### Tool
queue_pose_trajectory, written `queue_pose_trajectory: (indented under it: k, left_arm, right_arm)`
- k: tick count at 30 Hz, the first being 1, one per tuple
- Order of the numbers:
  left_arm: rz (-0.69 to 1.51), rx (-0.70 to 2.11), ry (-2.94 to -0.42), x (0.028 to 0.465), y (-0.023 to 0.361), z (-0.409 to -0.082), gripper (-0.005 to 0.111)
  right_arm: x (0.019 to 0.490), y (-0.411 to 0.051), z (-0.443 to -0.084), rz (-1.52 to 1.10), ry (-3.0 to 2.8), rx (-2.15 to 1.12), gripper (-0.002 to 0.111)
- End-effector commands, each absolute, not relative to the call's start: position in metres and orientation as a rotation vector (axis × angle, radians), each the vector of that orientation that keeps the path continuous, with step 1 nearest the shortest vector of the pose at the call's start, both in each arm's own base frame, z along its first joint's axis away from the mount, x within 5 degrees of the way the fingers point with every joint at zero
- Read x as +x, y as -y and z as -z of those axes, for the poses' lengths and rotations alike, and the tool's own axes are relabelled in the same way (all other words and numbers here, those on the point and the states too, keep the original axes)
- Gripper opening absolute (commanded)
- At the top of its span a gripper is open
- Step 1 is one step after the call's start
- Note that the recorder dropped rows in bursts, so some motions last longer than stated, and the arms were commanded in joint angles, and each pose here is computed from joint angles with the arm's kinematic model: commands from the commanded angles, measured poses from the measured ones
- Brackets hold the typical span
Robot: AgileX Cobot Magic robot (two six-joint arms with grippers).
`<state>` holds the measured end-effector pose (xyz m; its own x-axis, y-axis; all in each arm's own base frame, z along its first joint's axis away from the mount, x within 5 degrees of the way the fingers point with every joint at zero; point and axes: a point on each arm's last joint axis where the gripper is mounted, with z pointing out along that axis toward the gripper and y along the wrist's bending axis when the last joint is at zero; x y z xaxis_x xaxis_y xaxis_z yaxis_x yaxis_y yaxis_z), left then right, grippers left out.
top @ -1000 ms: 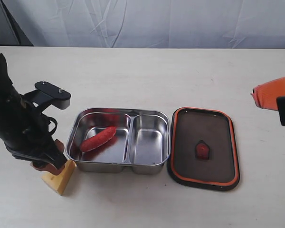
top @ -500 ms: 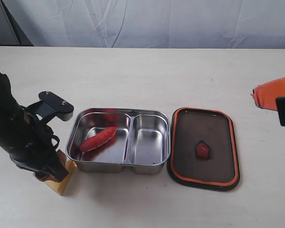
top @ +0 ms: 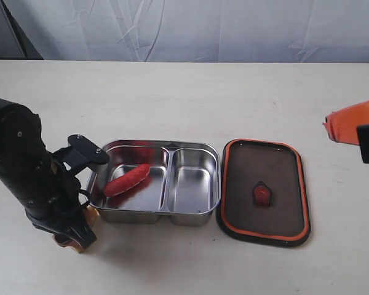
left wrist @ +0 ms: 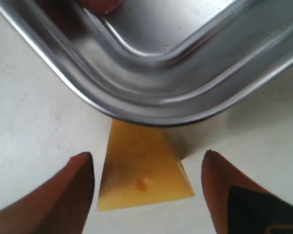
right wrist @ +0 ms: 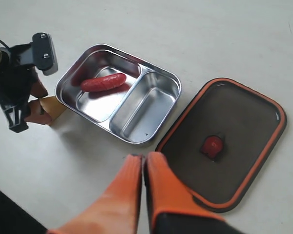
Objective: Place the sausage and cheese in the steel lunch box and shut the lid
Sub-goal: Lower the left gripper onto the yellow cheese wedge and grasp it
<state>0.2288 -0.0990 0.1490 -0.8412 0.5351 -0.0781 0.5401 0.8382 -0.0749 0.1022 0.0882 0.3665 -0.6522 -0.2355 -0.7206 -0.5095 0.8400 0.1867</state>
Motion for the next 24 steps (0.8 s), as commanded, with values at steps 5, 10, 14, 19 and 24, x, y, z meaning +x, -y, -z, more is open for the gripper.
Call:
queue_pose_trajectory:
  k: [5, 10, 14, 19, 24]
  left_arm:
    - [0.137, 0.867, -3.015, 0.231, 0.101, -0.130, 0.061]
    - [0.134, 0.850, -3.063, 0.230, 0.101, -0.122, 0.056]
    - [0.135, 0.859, -3.089, 0.228, 0.100, -0.122, 0.023]
    - [0.134, 0.855, -3.215, 0.217, 0.097, -0.123, 0.000]
    - [0.094, 0.784, -3.237, 0.214, 0.094, -0.134, 0.000]
  right_arm:
    - [0.101, -0.088, -0.367, -0.498, -2.281, -0.539, 0.006]
    - [0.101, -0.088, -0.367, -0.506, -2.286, -0.538, 0.006]
    - [0.101, -0.088, -0.367, -0.506, -2.286, -0.538, 0.006]
    - [0.101, -0.088, -0.367, -0.506, -2.286, -0.538, 0.006]
    - [0.101, -0.088, -0.367, -0.506, -2.286, -0.538, 0.006]
